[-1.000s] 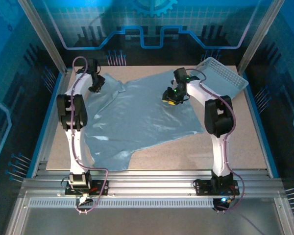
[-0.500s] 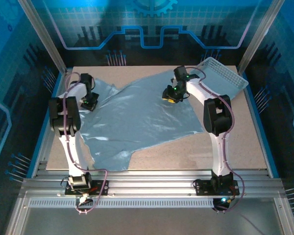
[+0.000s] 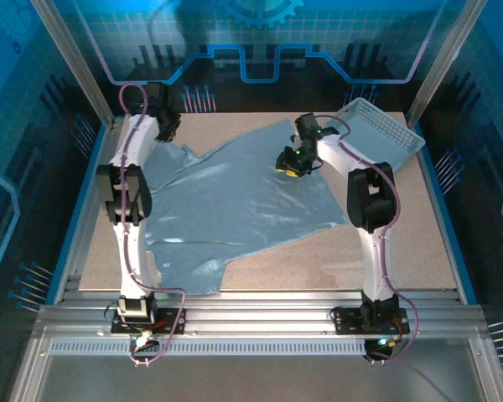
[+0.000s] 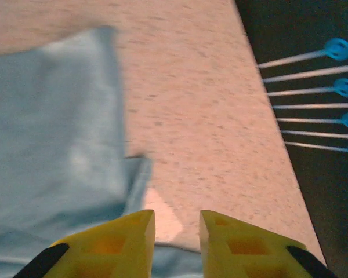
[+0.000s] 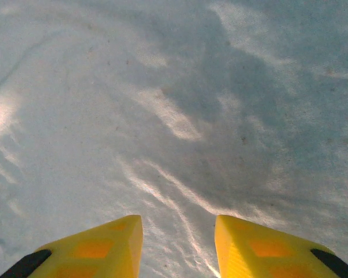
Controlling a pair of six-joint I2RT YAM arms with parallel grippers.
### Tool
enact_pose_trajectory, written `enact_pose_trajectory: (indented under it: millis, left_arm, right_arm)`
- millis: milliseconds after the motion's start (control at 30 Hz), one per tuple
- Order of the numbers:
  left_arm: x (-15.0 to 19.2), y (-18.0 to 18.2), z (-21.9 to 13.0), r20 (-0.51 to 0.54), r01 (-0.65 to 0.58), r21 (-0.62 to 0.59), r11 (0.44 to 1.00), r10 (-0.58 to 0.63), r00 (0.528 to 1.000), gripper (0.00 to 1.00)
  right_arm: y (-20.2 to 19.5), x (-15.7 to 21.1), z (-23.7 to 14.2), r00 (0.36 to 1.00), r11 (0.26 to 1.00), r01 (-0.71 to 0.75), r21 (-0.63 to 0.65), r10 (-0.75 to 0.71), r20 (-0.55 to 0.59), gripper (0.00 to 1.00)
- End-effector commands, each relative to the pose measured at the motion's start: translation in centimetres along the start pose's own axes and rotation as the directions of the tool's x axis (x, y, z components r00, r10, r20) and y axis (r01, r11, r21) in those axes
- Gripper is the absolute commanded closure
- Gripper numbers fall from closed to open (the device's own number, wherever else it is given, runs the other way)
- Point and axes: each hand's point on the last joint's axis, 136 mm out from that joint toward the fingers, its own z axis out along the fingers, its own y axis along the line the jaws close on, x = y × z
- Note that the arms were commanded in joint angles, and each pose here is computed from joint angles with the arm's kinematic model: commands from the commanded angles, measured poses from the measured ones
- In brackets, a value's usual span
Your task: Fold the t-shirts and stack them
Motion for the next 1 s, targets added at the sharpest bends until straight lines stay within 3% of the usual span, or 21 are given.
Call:
enact_pose_trajectory:
  millis: [0,67,167,300,567,967]
  left_arm:
    - [1.9,2.5,4.6,-0.074,-0.062,-0.121,0.991,0.053,0.996,0.69]
    - [2.0,3.1,5.4,-0.086,-0.072,-0.162,0.984,0.059,0.995,0.61]
    - [2.2,3.3,6.4,-0.089,-0.092,-0.154,0.984,0.079,0.993,0.58]
    - [2.1,2.9,7.0,-0.071,-0.131,-0.103,0.986,0.124,0.990,0.60]
    - [3.0,4.4,8.3,-0.115,-0.139,-0.130,0.982,0.124,0.986,0.64]
    - [2.7,2.5,6.6,-0.085,-0.126,-0.086,0.988,0.118,0.989,0.64]
  right_arm:
    - [0.1,1.1,-0.6,1.000,1.000,0.011,-0.002,-0.011,-0.020,0.61]
    - [0.0,1.2,-0.8,1.000,1.000,0.007,-0.003,-0.007,-0.017,0.61]
    - [-0.2,1.4,-0.9,1.000,1.000,0.006,-0.003,-0.006,-0.016,0.61]
    - [-0.4,1.5,-0.9,1.000,1.000,0.001,-0.006,-0.001,-0.016,0.61]
    - [-0.5,1.6,-0.7,1.000,1.000,-0.003,-0.006,0.003,-0.021,0.61]
    - [-1.1,2.0,-0.1,0.999,1.000,-0.013,-0.002,0.012,-0.037,0.61]
